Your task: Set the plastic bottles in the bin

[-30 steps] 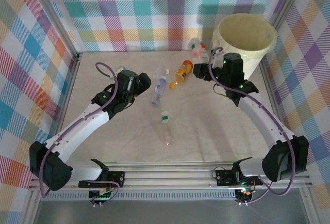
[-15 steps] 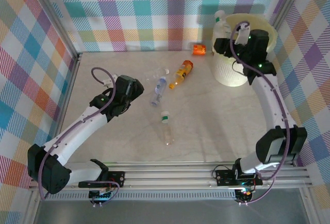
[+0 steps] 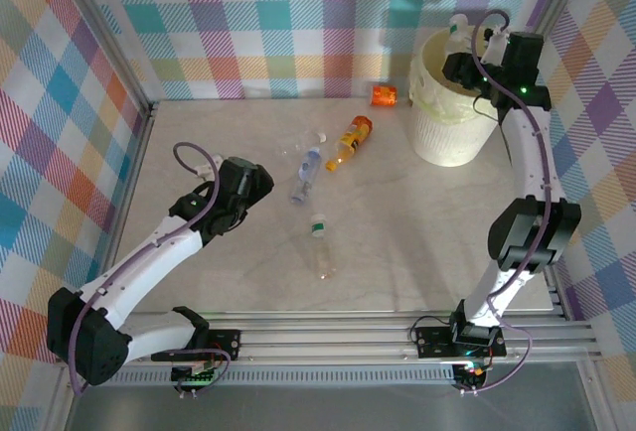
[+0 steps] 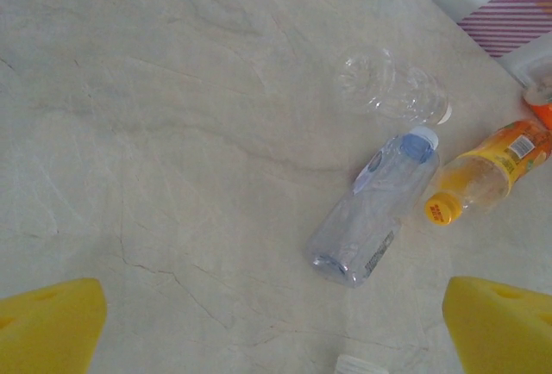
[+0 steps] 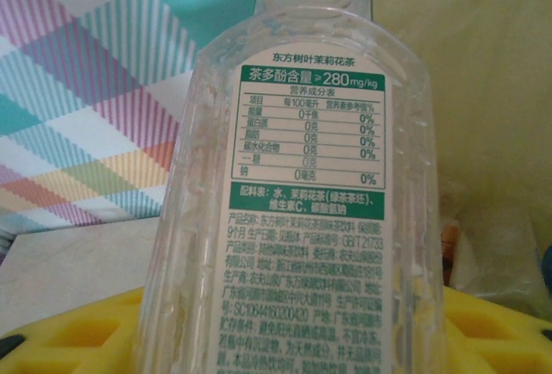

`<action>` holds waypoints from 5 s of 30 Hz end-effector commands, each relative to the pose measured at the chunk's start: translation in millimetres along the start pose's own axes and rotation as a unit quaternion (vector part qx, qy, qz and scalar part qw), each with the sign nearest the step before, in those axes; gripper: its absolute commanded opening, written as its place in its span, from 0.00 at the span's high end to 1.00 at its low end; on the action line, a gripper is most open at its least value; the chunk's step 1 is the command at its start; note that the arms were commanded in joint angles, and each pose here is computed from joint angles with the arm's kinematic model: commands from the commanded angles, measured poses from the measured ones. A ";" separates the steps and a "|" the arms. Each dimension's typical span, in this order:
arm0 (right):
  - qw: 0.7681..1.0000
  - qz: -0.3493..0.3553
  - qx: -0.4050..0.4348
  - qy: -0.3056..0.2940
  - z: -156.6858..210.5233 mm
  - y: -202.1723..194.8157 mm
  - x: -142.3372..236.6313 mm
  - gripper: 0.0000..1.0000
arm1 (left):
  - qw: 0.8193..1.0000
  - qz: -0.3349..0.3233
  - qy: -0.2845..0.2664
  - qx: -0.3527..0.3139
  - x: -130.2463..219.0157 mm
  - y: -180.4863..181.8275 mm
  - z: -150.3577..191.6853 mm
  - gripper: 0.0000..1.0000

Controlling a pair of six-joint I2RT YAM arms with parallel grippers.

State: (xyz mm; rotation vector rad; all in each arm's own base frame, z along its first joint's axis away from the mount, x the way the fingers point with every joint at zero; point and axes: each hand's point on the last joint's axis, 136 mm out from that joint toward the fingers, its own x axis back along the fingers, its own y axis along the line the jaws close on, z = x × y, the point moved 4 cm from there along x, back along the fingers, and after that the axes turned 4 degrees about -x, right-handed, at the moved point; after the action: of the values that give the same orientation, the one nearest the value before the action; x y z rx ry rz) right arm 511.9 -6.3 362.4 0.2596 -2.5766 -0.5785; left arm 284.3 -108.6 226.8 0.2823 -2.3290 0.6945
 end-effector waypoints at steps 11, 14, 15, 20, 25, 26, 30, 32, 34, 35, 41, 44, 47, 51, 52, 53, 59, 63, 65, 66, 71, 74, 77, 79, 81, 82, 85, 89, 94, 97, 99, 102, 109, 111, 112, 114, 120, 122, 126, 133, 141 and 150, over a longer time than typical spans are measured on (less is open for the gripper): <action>0.993 0.051 -0.107 0.005 -25.9 -21.9 -34.6 0.24 | 1.000 0.022 -0.016 0.016 6.6 2.3 -6.5 0.00; 0.993 0.043 -0.108 -0.007 -32.2 -17.5 -30.7 0.14 | 1.000 0.021 -0.015 0.016 5.3 3.3 -5.4 0.00; 0.993 0.042 -0.106 -0.011 -34.4 -16.5 -27.8 0.13 | 1.000 0.021 -0.013 0.017 4.3 3.8 -4.2 0.00; 0.995 0.031 -0.093 -0.020 -39.8 -7.5 -16.5 0.10 | 1.000 0.025 -0.007 0.014 0.3 0.9 -2.2 0.00; 0.996 0.018 -0.086 -0.024 -40.6 0.8 -5.9 0.09 | 0.999 0.030 0.005 0.011 -5.4 -2.6 1.6 0.00; 0.996 0.015 -0.085 -0.024 -40.5 1.9 -3.9 0.08 | 0.999 0.032 0.007 0.010 -6.1 -3.5 2.2 0.00; 0.997 -0.016 -0.071 -0.027 -38.8 14.5 7.1 0.06 | 0.999 0.049 0.014 0.005 -7.7 -8.0 4.9 0.00; 0.997 -0.030 -0.062 -0.031 -37.3 22.0 14.7 0.04 | 0.998 0.054 0.017 0.003 -9.1 -9.0 6.4 0.00; 0.997 -0.045 -0.051 -0.034 -34.3 30.2 23.5 0.03 | 0.998 0.060 0.020 0.002 -9.8 -10.6 7.1 0.00; 0.997 -0.053 -0.045 -0.035 -31.7 35.4 29.1 0.02 | 0.998 0.064 0.023 0.001 -10.8 -12.2 8.1 0.00; 0.995 -0.090 -0.008 -0.039 2.0 63.8 62.3 0.00 | 0.996 0.066 0.063 -0.008 -24.8 -18.1 22.0 0.00; 0.992 -0.124 0.015 -0.035 27.6 81.7 81.0 0.00 | 0.994 0.066 0.087 -0.008 -33.6 -19.9 32.6 0.00; 0.989 -0.140 0.038 -0.023 60.9 96.2 93.7 0.00 | 0.992 0.064 0.104 -0.011 -39.7 -21.9 42.0 0.00; 0.988 -0.145 0.058 0.001 111.4 112.4 100.2 0.00 | 0.991 0.056 0.122 -0.015 -46.6 -23.5 55.1 0.00; 0.987 -0.145 0.060 0.011 125.3 116.0 99.4 0.00 | 0.991 0.053 0.126 -0.018 -48.1 -23.6 58.4 0.00; 0.988 -0.144 0.058 0.021 140.8 119.7 98.2 0.00 | 0.990 0.048 0.129 -0.018 -49.4 -23.3 61.7 0.00; 0.988 -0.117 0.030 0.097 234.0 137.0 78.6 0.00 | 0.991 0.029 0.130 -0.004 -55.5 -18.8 67.4 0.00; 0.987 -0.056 0.055 0.138 289.9 146.0 66.3 0.00 | 0.993 0.020 0.117 0.003 -53.5 -14.9 63.5 0.00; 0.984 -0.039 0.041 0.170 317.1 149.6 62.3 0.00 | 0.994 0.006 0.107 0.006 -51.6 -9.6 60.7 0.00; 0.980 -0.036 0.040 0.190 331.6 153.3 60.6 0.00 | 0.995 -0.003 0.102 0.007 -50.8 -6.2 59.1 0.00; 0.957 -0.007 0.083 0.278 387.8 170.2 53.7 0.00 | 0.996 -0.025 0.080 0.021 -46.1 6.0 54.4 0.00; 0.937 0.002 0.102 0.333 416.8 178.8 49.1 0.00 | 0.996 -0.029 0.074 0.029 -45.1 10.6 53.6 0.00; 0.926 0.021 0.125 0.355 435.7 182.9 42.1 0.00 | 0.996 -0.033 0.073 0.032 -45.7 13.2 53.4 0.00; 0.919 0.028 0.144 0.366 445.5 186.7 35.9 0.00 | 0.996 -0.034 0.076 0.032 -47.0 13.3 54.3 0.00; 0.912 0.049 0.160 0.375 454.1 185.0 28.4 0.00 | 0.996 -0.035 0.082 0.031 -49.0 13.3 56.1 0.00; 0.908 0.056 0.165 0.381 458.1 184.0 24.9 0.00 | 0.995 -0.036 0.084 0.031 -49.9 13.0 56.5 0.00; 0.897 0.079 0.173 0.399 468.9 178.5 20.4 0.05 | 0.995 -0.037 0.092 0.030 -52.5 11.6 58.9 0.00; 0.890 0.087 0.177 0.411 475.1 170.5 27.0 0.14 | 0.994 -0.041 0.096 0.027 -54.3 12.8 60.8 0.00; 0.881 0.081 0.185 0.428 479.5 163.8 37.3 0.25 | 0.994 -0.041 0.098 0.026 -56.8 11.2 61.4 0.00; 0.885 0.056 0.177 0.427 476.4 170.3 41.6 0.34 | 0.994 -0.039 0.102 0.027 -58.4 8.5 62.1 0.00; 0.892 0.046 0.180 0.412 467.9 174.3 42.7 0.39 | 0.993 -0.035 0.105 0.027 -59.8 6.2 62.6 0.00; 0.906 0.029 0.188 0.377 447.0 181.2 44.6 0.44 | 0.993 0.013 0.112 0.022 -62.3 -7.6 64.3 0.00; 0.947 0.002 0.138 0.289 373.8 176.0 46.0 0.51 | 0.985 0.134 0.106 0.005 -58.4 -48.4 57.2 0.00; 0.957 -0.005 0.116 0.264 350.5 171.6 46.6 0.52 | 0.982 0.161 0.101 0.001 -54.5 -57.0 53.5 0.00; 0.962 -0.011 0.107 0.252 336.8 168.7 47.8 0.52 | 0.979 0.176 0.101 -0.002 -51.9 -61.7 52.2 0.00; 0.970 -0.015 0.092 0.225 309.5 161.0 50.6 0.53 | 0.975 0.200 0.099 -0.009 -46.8 -69.5 49.4 0.00; 0.988 -0.029 0.081 0.128 222.0 146.1 65.8 0.55 | 0.973 0.216 0.080 -0.017 -36.8 -74.6 41.2 0.00; 0.991 -0.027 0.092 0.093 196.6 146.8 72.3 0.56 | 0.974 0.211 0.079 -0.017 -36.5 -72.7 40.8 0.00; 0.993 -0.026 0.115 0.025 150.6 150.7 83.5 0.55 | 0.975 0.206 0.084 -0.008 -36.5 -69.9 43.2 0.00; 0.989 0.002 0.121 -0.082 73.3 135.9 89.9 0.55 | 0.977 0.195 0.086 -0.001 -36.8 -62.2 46.3 0.00; 0.971 0.129 0.130 -0.154 -0.9 78.6 83.7 0.54 | 0.979 0.182 0.087 0.012 -32.3 -47.4 51.0 0.00; 0.964 0.199 0.107 -0.139 -52.8 16.8 57.5 0.54 | 0.976 0.179 0.123 -0.006 -32.1 -37.9 67.3 0.00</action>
State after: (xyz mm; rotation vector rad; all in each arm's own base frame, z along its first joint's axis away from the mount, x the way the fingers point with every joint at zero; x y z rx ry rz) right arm 480.0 -16.6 437.1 -0.2417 -2.8761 -0.2589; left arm 292.9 -176.7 182.6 -0.2090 -2.1882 0.8673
